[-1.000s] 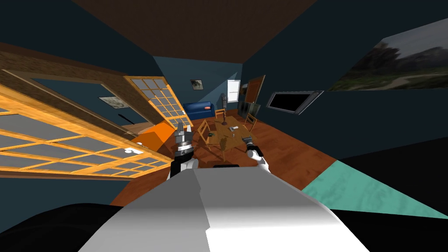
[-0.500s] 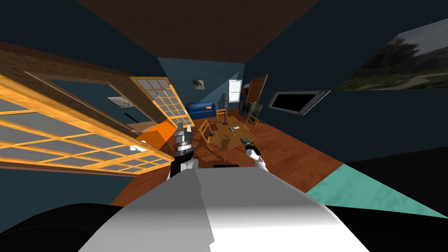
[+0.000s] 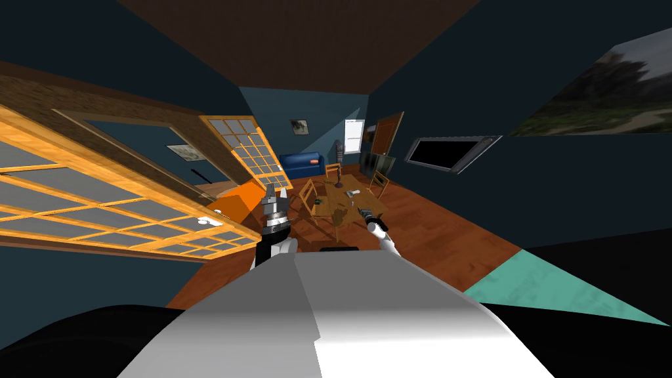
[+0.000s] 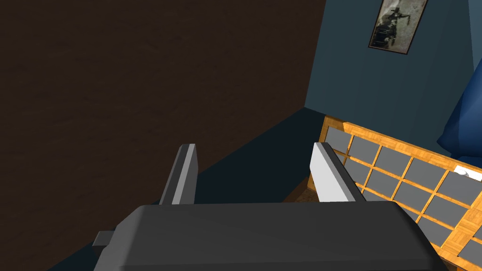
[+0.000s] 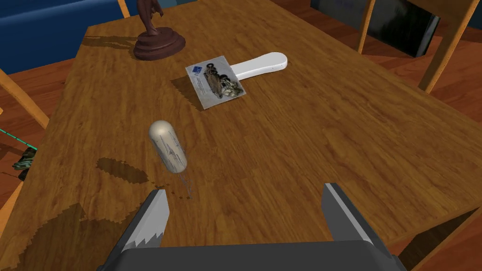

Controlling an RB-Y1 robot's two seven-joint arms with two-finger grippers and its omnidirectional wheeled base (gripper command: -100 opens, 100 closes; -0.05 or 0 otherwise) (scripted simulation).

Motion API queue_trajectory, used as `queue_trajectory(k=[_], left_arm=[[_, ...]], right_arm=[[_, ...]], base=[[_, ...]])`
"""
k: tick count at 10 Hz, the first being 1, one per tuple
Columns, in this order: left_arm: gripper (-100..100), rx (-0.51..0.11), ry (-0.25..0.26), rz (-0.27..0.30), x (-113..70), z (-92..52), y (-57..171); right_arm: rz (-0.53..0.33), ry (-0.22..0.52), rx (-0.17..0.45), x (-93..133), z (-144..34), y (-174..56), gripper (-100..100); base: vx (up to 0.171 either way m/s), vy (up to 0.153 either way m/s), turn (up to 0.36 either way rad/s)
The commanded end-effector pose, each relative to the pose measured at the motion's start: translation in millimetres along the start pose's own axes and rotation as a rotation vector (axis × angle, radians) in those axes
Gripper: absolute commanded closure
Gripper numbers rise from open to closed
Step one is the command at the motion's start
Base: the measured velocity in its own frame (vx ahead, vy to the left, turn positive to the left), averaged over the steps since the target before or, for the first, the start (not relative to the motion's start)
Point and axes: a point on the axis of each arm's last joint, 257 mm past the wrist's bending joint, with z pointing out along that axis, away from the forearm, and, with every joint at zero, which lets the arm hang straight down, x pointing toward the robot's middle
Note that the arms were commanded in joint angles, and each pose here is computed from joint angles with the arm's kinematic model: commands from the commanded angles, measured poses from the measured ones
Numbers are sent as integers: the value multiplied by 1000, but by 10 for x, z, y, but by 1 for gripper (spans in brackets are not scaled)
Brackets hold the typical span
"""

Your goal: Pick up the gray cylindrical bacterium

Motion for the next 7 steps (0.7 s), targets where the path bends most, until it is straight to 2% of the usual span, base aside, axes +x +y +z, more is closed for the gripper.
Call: queue_trajectory(k=[1,4,5,7], left_arm=[[0,0,0,0,0,0,0],[0,0,0,0,0,0,0],[0,0,0,0,0,0,0],[0,0,0,0,0,0,0]], right_arm=[[72,-36,12,-123,60,-82,-100],[236,-112,38,-339,192,-279,-100],[236,-124,33,-404,183,-261,-100],[328,-162,46,-486,252,-393,-100]], base=[[13,5,25],[31,14,30],[28,6,6],[27,5,8]])
